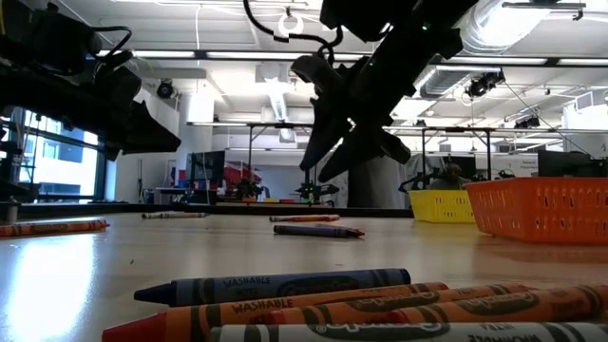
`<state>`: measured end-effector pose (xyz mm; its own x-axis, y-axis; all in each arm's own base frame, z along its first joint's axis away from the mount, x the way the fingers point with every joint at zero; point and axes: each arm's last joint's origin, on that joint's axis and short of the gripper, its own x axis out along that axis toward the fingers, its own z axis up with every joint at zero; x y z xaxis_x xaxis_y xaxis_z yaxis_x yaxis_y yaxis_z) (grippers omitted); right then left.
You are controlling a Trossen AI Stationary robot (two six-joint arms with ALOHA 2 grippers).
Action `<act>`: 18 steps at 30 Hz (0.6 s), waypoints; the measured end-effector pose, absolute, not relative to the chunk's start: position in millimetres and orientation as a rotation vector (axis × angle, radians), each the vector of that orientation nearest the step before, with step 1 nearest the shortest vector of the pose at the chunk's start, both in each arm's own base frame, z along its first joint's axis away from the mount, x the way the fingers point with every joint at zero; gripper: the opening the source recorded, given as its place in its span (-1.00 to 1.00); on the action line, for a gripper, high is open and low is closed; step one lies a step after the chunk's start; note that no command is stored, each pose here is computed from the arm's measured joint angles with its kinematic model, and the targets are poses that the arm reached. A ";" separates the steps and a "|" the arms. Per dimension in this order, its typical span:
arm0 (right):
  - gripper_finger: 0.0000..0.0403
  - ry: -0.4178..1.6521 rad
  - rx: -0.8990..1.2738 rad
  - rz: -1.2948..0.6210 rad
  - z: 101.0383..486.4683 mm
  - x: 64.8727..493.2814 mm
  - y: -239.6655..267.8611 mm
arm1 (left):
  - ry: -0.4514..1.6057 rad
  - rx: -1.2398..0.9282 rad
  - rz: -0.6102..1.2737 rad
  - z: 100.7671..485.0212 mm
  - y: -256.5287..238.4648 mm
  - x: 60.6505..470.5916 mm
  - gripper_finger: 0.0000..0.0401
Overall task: Sort crayons
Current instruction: Put the orange crayon into the yellow bin
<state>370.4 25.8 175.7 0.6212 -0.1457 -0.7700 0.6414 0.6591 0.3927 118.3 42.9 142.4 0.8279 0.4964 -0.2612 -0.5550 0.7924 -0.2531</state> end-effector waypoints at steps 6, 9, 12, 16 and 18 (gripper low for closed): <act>-0.34 0.874 0.706 -0.542 168.8 373.7 32.0 | 0.201 -0.353 0.575 140.4 42.7 117.7 -0.56; -0.34 0.922 0.690 -0.551 165.2 377.0 35.1 | 0.201 -0.353 0.575 140.5 42.7 117.7 -0.56; -0.34 0.971 0.669 -0.558 160.9 381.1 35.9 | 0.197 -0.346 0.574 141.0 42.8 117.9 -0.56; -0.34 1.023 0.645 -0.566 157.4 387.2 37.2 | 0.194 -0.344 0.573 141.3 42.8 117.9 -0.56; -0.34 1.042 0.637 -0.572 155.1 389.7 37.5 | 0.195 -0.344 0.573 141.3 42.8 117.9 -0.56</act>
